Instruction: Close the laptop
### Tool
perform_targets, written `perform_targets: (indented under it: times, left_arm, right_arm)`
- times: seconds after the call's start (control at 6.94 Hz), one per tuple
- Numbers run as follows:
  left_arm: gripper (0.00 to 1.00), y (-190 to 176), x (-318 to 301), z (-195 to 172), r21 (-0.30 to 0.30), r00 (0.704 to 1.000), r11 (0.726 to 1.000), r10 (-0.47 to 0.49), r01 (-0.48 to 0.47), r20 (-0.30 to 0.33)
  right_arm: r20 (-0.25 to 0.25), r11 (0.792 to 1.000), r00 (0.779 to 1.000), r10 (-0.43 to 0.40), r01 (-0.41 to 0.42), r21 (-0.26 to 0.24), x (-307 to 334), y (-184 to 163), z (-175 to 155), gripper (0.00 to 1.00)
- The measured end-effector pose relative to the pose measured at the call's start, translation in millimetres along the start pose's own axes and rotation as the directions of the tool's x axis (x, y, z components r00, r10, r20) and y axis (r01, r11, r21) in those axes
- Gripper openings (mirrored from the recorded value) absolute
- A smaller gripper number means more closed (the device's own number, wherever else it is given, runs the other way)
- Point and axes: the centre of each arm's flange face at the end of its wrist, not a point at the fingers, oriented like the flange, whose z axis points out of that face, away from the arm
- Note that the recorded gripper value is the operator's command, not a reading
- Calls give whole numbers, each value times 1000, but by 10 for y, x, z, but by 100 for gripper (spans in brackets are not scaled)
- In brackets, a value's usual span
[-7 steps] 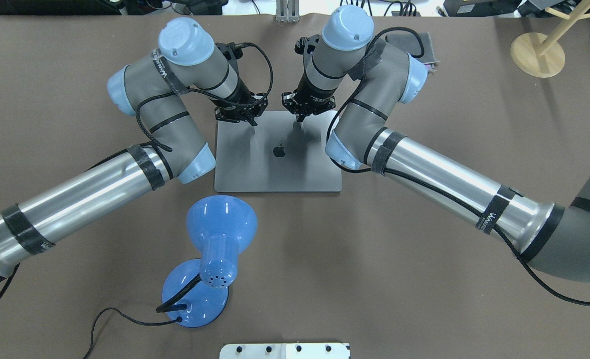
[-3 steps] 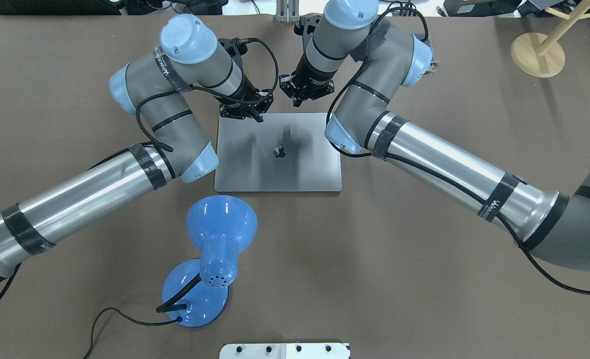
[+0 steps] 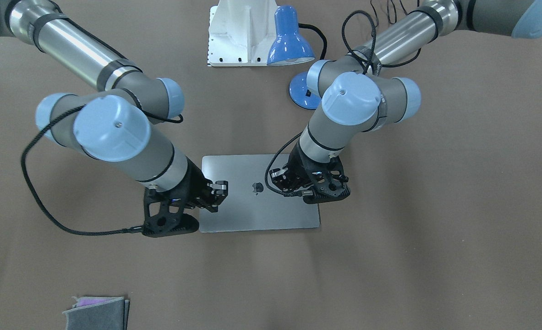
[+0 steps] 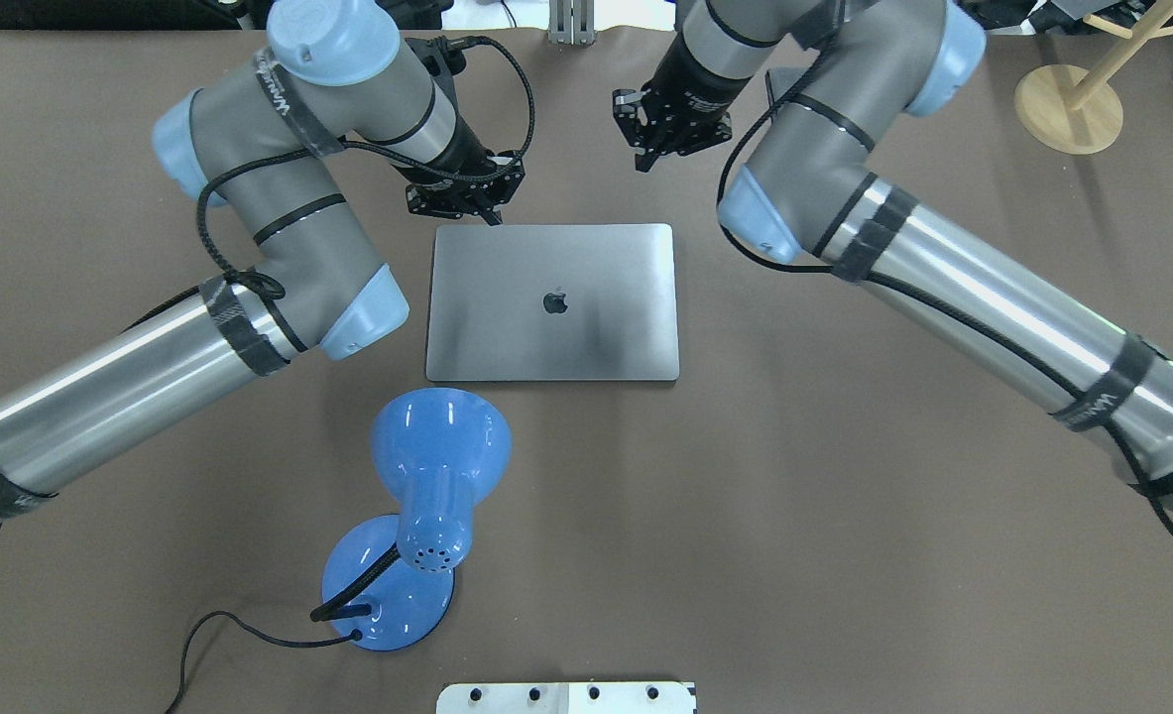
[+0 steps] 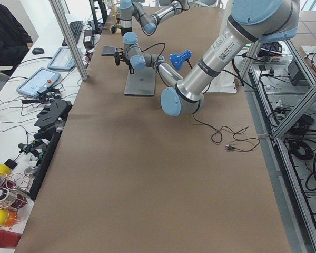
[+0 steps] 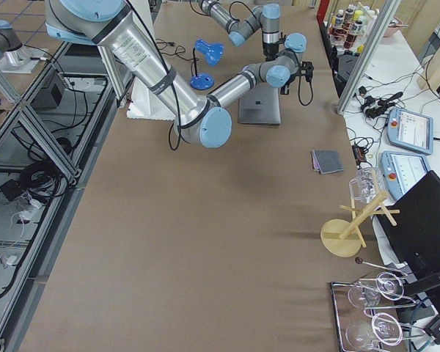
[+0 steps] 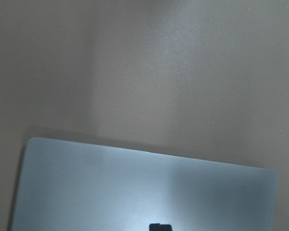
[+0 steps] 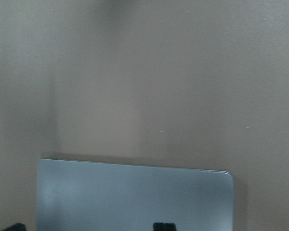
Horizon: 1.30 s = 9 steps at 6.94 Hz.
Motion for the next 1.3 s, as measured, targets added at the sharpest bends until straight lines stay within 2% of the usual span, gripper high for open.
perform_targets:
  times: [0.29, 0.43, 0.58, 0.72, 0.86, 1.01, 1.15, 1.3]
  left_arm:
    - [99, -167, -683, -554, 54, 999, 998, -24, 22, 28]
    - [99, -258, -914, -908, 78, 997, 996, -36, 31, 69]
    - [99, -338, -1082, -1333, 96, 991, 995, -28, 16, 131]
    - [99, -423, -1343, -1725, 100, 979, 994, 10, -31, 204]
    - [99, -512, -1796, -2017, 86, 959, 992, 62, -89, 276]
    - [99, -589, -2324, -2180, 61, 939, 989, 105, -132, 327]
    - [99, -624, -2807, -2261, 42, 926, 988, 126, -150, 355]
    - [99, -631, -3236, -2285, 39, 925, 988, 123, -146, 359]
  right_arm:
    - [6, 998, 999, 53, -54, 30, 926, -40, -683, 99]
    - [-15, 997, 998, 59, -58, 47, 1341, -86, -941, 99]
    - [-70, 998, 997, 28, -24, 57, 1842, -156, -1126, 100]
    - [-148, 998, 988, -38, 46, 51, 2467, -219, -1311, 100]
    - [-235, 990, 963, -133, 140, 13, 3137, -252, -1531, 100]
    - [-287, 978, 935, -208, 203, -47, 3747, -219, -1705, 100]
    - [-295, 975, 930, -221, 203, -91, 4329, -89, -1814, 100]
    - [-281, 978, 938, -201, 176, -110, 4745, 79, -1861, 100]
